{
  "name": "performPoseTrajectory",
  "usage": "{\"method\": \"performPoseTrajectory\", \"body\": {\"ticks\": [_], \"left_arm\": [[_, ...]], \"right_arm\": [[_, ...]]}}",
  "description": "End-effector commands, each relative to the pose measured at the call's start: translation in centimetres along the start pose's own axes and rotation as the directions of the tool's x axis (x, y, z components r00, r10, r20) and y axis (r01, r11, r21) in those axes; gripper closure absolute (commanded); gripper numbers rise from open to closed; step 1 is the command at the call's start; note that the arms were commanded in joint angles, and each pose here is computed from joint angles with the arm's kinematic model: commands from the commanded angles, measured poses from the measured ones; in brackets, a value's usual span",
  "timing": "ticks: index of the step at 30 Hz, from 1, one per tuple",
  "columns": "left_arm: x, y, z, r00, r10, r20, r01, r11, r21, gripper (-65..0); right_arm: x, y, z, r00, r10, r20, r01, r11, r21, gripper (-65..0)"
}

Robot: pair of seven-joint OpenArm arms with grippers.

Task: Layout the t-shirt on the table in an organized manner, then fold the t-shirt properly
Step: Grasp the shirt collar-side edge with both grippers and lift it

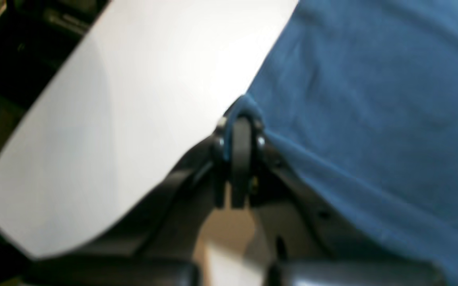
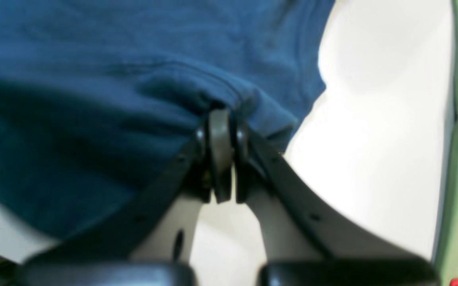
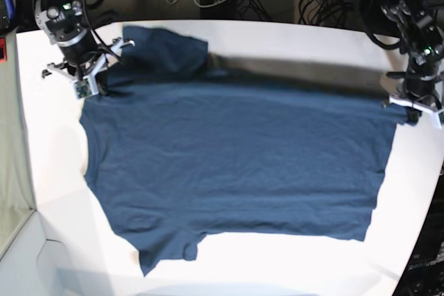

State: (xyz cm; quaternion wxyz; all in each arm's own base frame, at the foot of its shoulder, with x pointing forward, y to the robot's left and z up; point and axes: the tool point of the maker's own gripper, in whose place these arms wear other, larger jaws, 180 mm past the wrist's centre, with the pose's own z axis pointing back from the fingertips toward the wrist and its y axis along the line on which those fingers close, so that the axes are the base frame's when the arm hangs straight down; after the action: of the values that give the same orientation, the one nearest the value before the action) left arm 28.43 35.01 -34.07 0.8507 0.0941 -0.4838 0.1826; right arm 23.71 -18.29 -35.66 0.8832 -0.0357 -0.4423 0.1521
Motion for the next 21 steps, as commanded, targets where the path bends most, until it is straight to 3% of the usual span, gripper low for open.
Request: {"method": "performPoseTrajectory", "body": {"ticks": [1, 4, 15, 21], "left_arm": [[2.3, 0.2, 0.0, 0.998, -0.004, 0.065, 0.004, 1.0, 0.007, 0.0], [3.5, -0.3, -0.4, 0.996, 0.009, 0.093, -0.009, 1.0, -0.002, 0.0], [2.6, -1.5, -4.7, 0.993, 0.117, 0.021, -0.116, 0.993, -0.033, 0.0], [5.1, -2.2, -5.4, 0.989, 0.134, 0.065, -0.131, 0.99, -0.048, 0.0]], "right_arm": [[1.8, -0.6, 0.0, 0.998, 0.011, 0.06, -0.01, 1.0, -0.014, 0.0], [2.4, -1.2, -0.8, 0.997, 0.016, 0.073, -0.015, 1.0, -0.02, 0.0], [4.9, -3.4, -4.9, 0.994, -0.014, 0.111, 0.019, 0.999, -0.035, 0.0], [7.3, -4.2, -5.6, 0.987, -0.012, 0.159, 0.02, 0.999, -0.048, 0.0]]}}
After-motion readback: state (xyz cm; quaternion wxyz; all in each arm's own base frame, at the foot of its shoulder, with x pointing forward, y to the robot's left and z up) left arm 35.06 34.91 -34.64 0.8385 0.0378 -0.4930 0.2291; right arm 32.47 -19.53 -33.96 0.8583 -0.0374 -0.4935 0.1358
